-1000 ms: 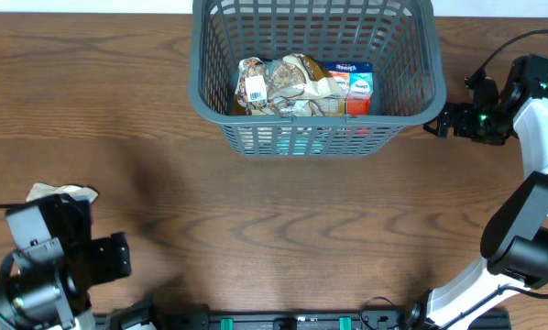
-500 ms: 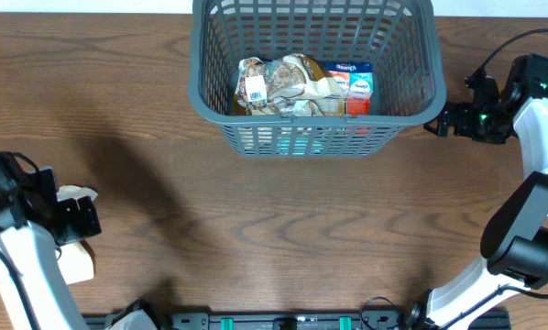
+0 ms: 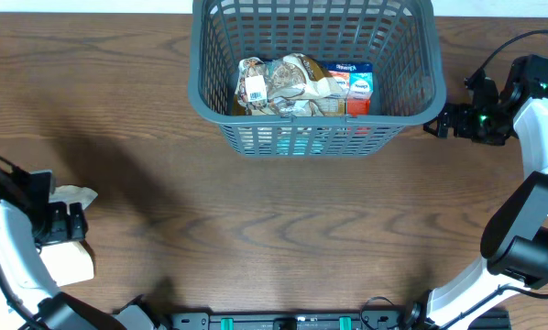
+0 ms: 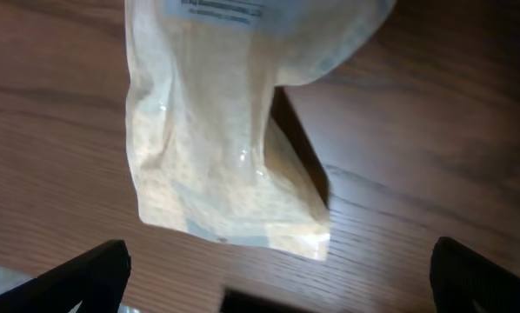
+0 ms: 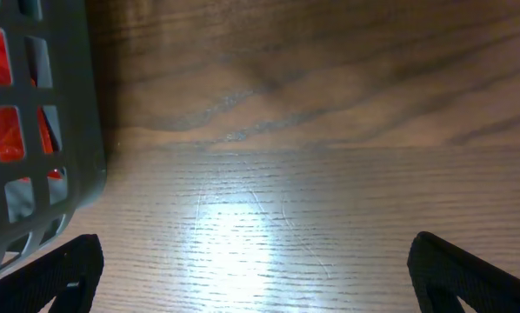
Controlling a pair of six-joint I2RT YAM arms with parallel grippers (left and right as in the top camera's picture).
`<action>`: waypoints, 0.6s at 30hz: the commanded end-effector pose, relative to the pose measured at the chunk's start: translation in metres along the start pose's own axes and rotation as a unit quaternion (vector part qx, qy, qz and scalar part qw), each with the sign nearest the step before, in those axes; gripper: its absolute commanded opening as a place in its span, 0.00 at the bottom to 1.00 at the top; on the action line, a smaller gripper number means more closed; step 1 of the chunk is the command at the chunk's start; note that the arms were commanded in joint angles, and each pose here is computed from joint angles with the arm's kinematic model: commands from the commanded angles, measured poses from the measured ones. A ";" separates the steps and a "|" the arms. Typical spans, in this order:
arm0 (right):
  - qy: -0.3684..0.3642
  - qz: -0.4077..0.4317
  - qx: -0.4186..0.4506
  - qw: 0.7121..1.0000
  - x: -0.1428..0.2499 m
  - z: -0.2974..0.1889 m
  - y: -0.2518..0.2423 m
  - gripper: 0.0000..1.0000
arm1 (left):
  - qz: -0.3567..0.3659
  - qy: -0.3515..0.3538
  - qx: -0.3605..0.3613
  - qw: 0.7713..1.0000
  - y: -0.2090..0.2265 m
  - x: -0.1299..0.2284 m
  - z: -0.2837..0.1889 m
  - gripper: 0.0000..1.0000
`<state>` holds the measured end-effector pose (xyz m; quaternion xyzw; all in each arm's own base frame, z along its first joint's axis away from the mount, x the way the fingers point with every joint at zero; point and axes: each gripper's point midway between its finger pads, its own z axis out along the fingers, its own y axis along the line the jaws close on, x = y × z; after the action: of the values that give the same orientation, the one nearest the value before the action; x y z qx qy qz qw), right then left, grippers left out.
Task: Pack container
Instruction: 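Move the left gripper to the plain beige pouch and grasp it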
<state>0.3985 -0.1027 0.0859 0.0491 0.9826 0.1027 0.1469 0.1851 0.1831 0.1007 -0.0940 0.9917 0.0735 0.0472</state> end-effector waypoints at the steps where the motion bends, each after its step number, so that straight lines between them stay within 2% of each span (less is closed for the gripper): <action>1: 0.004 -0.007 0.000 1.000 0.002 -0.001 0.002 0.99 | 0.015 -0.010 0.030 0.999 0.004 -0.003 0.010 0.98; 4: 0.010 -0.005 -0.001 1.000 0.005 -0.001 0.003 0.99 | 0.002 -0.008 0.033 0.999 0.013 -0.004 0.022 0.98; 18: 0.024 0.005 -0.005 1.000 0.012 -0.001 0.004 0.99 | 0.028 0.016 0.052 0.998 0.021 -0.017 0.080 0.99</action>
<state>0.3881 -0.0987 0.0836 0.0528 0.9847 0.1100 0.1247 0.2012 0.2192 0.0336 -0.0744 0.9962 0.0307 0.0320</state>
